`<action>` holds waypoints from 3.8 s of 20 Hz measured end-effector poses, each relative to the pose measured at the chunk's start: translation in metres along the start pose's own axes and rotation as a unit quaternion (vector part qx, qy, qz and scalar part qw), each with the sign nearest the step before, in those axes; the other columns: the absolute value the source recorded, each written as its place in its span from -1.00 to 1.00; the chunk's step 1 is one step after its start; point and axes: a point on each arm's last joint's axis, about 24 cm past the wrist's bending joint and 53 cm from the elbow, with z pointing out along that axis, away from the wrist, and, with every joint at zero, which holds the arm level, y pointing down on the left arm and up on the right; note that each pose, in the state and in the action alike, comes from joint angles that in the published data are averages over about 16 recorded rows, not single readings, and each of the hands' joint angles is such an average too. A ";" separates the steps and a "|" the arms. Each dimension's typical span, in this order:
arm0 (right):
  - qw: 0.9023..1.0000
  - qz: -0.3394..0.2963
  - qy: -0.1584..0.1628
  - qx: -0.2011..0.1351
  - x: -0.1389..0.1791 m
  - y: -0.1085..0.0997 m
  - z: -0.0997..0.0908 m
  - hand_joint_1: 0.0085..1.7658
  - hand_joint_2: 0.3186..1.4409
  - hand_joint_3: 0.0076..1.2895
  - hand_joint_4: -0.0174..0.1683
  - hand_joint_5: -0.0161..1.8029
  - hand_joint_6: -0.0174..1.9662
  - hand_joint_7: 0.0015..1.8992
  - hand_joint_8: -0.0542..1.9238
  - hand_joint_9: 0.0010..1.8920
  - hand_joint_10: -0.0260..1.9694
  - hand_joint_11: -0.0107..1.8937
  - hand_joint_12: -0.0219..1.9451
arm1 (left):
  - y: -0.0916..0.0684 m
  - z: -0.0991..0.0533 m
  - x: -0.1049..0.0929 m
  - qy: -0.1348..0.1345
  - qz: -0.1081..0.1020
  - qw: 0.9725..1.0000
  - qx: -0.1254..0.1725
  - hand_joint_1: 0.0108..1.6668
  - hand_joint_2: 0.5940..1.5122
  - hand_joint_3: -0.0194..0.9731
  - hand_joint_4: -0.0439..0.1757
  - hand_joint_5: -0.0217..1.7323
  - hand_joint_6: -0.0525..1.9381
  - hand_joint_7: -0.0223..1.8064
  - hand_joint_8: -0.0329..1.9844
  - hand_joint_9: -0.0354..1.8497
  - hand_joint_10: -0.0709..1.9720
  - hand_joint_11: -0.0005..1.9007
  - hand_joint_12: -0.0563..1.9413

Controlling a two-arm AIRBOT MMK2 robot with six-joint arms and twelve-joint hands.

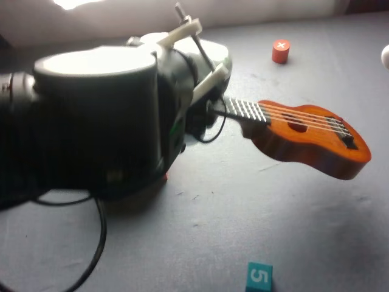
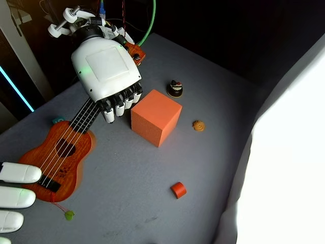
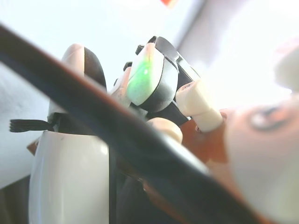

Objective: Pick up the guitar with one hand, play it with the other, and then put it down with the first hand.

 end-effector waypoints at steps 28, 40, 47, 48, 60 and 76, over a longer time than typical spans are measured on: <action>1.000 0.003 -0.021 0.013 -0.006 0.001 0.000 -0.94 0.73 -0.99 -0.78 -0.96 -0.99 -0.95 -0.95 -0.98 -0.97 -0.97 -0.98 | 0.001 -0.002 0.094 0.029 -0.001 0.999 0.020 0.76 0.08 -0.99 -0.59 0.48 0.95 0.48 0.99 0.55 0.97 0.54 0.97; 1.000 -0.006 -0.017 0.012 -0.003 0.004 0.000 -0.93 0.73 -0.99 -0.77 -0.96 -0.99 -0.95 -0.95 -0.98 -0.97 -0.97 -0.98 | 0.008 0.018 0.118 0.039 -0.001 0.999 0.014 0.30 0.14 -0.98 -0.57 0.31 0.96 0.41 0.95 0.48 0.96 0.48 0.97; 1.000 -0.010 -0.014 0.012 0.000 0.005 0.001 -0.94 0.73 -0.99 -0.77 -0.96 -0.99 -0.95 -0.95 -0.98 -0.97 -0.97 -0.98 | 0.014 0.023 0.127 0.044 0.003 0.999 0.009 -0.36 0.21 -0.95 -0.51 -0.13 0.57 0.02 0.57 0.10 0.70 0.03 0.84; 1.000 -0.010 -0.014 0.012 0.000 0.005 0.001 -0.94 0.73 -0.99 -0.77 -0.96 -0.99 -0.96 -0.95 -0.98 -0.97 -0.97 -0.98 | 0.015 0.023 0.128 0.045 0.003 0.999 0.008 -0.44 0.20 -0.95 -0.45 -0.19 0.46 -0.05 0.45 0.03 0.59 -0.07 0.79; 1.000 -0.012 -0.010 0.012 0.003 0.007 0.001 -0.94 0.73 -0.99 -0.76 -0.96 -0.99 -0.95 -0.95 -0.98 -0.97 -0.97 -0.98 | 0.014 0.026 0.113 0.032 0.014 0.999 0.012 -0.90 -0.07 -0.94 0.42 -0.87 -0.88 -0.83 -0.89 -0.79 -0.78 -0.94 -0.44; 1.000 -0.014 -0.009 0.011 0.004 0.008 0.001 -0.91 0.70 -0.99 -0.76 -0.53 -0.08 -0.43 -0.08 -0.58 0.20 -0.76 0.42 | -0.002 0.003 -0.002 0.007 0.055 0.998 0.015 -0.88 0.21 -0.94 -0.48 -0.19 -0.63 -0.14 -0.38 -0.21 -0.08 -0.58 0.50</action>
